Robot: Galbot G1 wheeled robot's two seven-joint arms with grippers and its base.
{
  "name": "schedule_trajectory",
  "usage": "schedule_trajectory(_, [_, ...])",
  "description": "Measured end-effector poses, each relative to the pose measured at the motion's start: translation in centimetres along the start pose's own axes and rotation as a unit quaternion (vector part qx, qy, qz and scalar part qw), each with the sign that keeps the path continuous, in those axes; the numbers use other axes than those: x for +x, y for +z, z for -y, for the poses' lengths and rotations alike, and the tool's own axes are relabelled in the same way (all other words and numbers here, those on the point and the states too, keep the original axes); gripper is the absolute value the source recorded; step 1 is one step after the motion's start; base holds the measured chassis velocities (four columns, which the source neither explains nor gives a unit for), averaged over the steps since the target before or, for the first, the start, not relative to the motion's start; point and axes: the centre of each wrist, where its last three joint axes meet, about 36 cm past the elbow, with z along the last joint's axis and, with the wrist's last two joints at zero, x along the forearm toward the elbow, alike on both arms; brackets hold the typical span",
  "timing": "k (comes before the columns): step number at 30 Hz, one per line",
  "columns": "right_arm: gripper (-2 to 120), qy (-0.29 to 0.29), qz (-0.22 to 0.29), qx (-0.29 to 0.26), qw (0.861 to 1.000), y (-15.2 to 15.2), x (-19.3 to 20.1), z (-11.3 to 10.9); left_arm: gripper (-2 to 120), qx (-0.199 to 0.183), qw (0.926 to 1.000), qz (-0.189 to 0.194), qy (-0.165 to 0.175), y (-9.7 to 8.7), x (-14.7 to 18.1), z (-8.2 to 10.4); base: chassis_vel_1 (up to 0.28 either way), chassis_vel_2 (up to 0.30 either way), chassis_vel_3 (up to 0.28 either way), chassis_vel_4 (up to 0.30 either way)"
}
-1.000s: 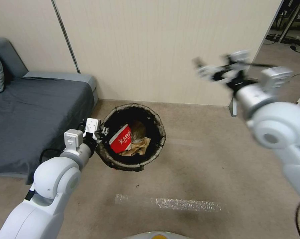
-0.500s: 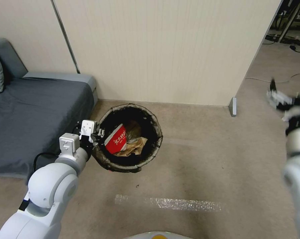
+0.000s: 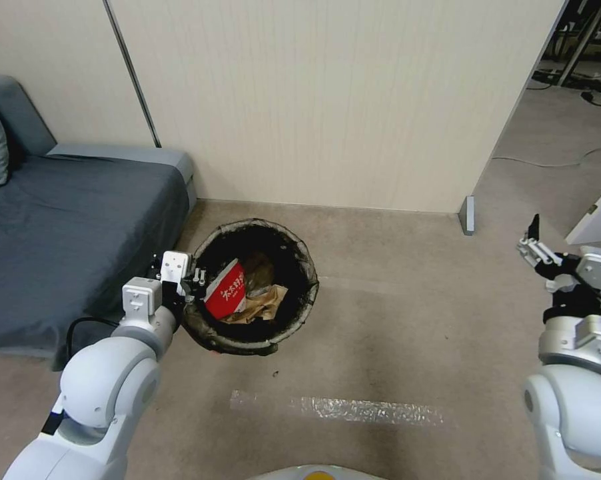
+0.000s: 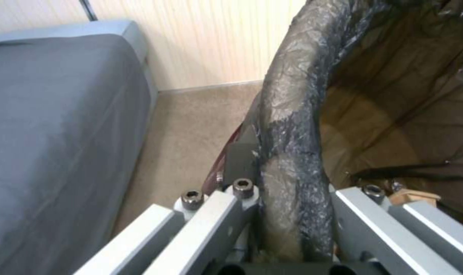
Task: Pick up the trash bin, then pick up the garbage from the floor and place it into the trash bin.
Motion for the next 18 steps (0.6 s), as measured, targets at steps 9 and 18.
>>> schedule_trajectory(9, [100,0.001,-0.013,0.0,1.0,1.0,0.4,-0.4,1,0.0,1.0,0.004,0.003,-0.3,0.0,-0.3,0.0,0.0,0.0,0.0])
schedule_trajectory(18, [100,0.002,-0.022,-0.002,1.0,1.5,0.7,-0.7,1,0.005,1.0,0.003,0.003,-0.3,-0.3,-0.5,0.0,0.0,0.0,0.0])
